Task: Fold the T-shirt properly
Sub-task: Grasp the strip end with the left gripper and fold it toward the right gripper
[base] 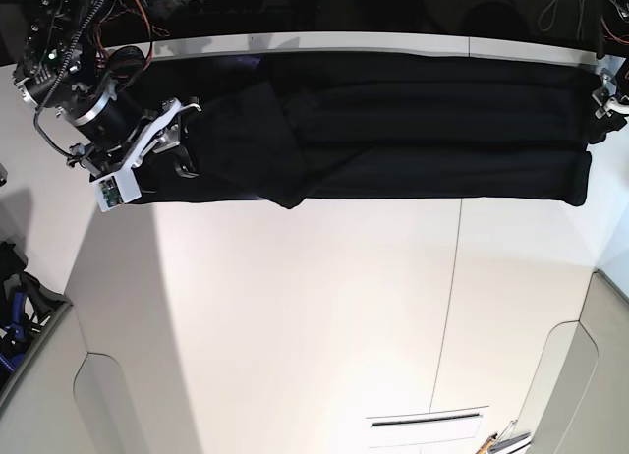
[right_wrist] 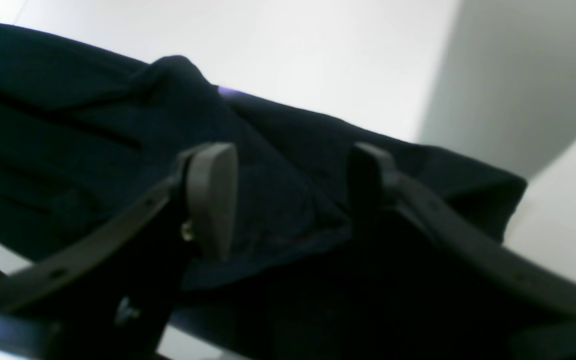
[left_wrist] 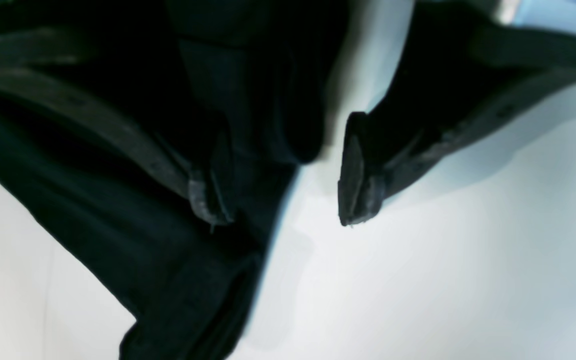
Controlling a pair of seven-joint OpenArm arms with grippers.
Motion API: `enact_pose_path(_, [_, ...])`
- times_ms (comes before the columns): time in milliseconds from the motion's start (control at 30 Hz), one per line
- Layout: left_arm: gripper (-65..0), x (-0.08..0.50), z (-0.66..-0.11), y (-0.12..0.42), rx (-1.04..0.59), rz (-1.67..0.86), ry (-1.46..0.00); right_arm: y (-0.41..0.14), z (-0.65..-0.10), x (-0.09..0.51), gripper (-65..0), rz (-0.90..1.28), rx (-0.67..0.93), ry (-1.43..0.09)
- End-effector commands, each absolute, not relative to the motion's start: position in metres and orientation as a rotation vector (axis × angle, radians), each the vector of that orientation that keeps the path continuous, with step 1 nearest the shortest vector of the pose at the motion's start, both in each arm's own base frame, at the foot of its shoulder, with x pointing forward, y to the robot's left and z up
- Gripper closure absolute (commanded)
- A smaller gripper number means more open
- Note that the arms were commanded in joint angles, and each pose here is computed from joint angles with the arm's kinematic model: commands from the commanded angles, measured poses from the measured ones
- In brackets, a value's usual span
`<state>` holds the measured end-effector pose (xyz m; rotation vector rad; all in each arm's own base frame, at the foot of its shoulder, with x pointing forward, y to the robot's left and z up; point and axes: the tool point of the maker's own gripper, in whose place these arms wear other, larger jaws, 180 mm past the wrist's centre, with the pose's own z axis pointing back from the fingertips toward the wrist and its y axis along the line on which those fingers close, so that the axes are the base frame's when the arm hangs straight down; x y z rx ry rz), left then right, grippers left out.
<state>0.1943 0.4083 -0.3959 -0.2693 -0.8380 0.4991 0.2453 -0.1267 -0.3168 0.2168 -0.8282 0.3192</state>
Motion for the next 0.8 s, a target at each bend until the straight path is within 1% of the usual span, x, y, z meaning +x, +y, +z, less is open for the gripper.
enact_pose_path(0, [-35.8,0.203,-0.382,0.414,-0.263,0.471,-0.880,-0.125,-0.306,0.250,-34.7,0.318,0.232,-0.875])
enact_pose_path(267, [-35.8,0.212,-0.403,0.383,-0.289,0.381,-0.818,-0.121,-0.304,0.250,-34.7,0.315,0.256,-0.880])
enact_pose_path(367, [-35.6,0.212,-0.408,0.375,-0.306,0.392,-0.825,-0.121,-0.304,0.250,-34.7,0.315,0.256,-0.880])
enact_pose_path(400, [-34.7,0.212,-0.409,0.374,-0.309,0.396,-0.826,-0.121,-0.304,0.250,-34.7,0.316,0.256,-0.880])
enact_pose_path(433, [-30.6,0.212,-0.410,0.373,-0.312,0.398,-0.825,-0.121,-0.304,0.250,-34.7,0.315,0.256,-0.880])
enact_pose_path(467, [-23.8,0.212,-0.410,0.373,-0.313,0.398,-0.826,-0.121,-0.304,0.250,-34.7,0.315,0.256,-0.881])
enact_pose_path(567, [0.0,0.214,-0.406,0.373,-0.325,0.409,-0.845,-0.121,-0.304,0.250,-34.7,0.315,0.256,-0.881])
enact_pose_path(767, [0.0,0.232,-0.384,0.369,-0.354,0.393,-0.927,-0.125,-0.306,0.250,-34.7,0.317,0.229,-0.874])
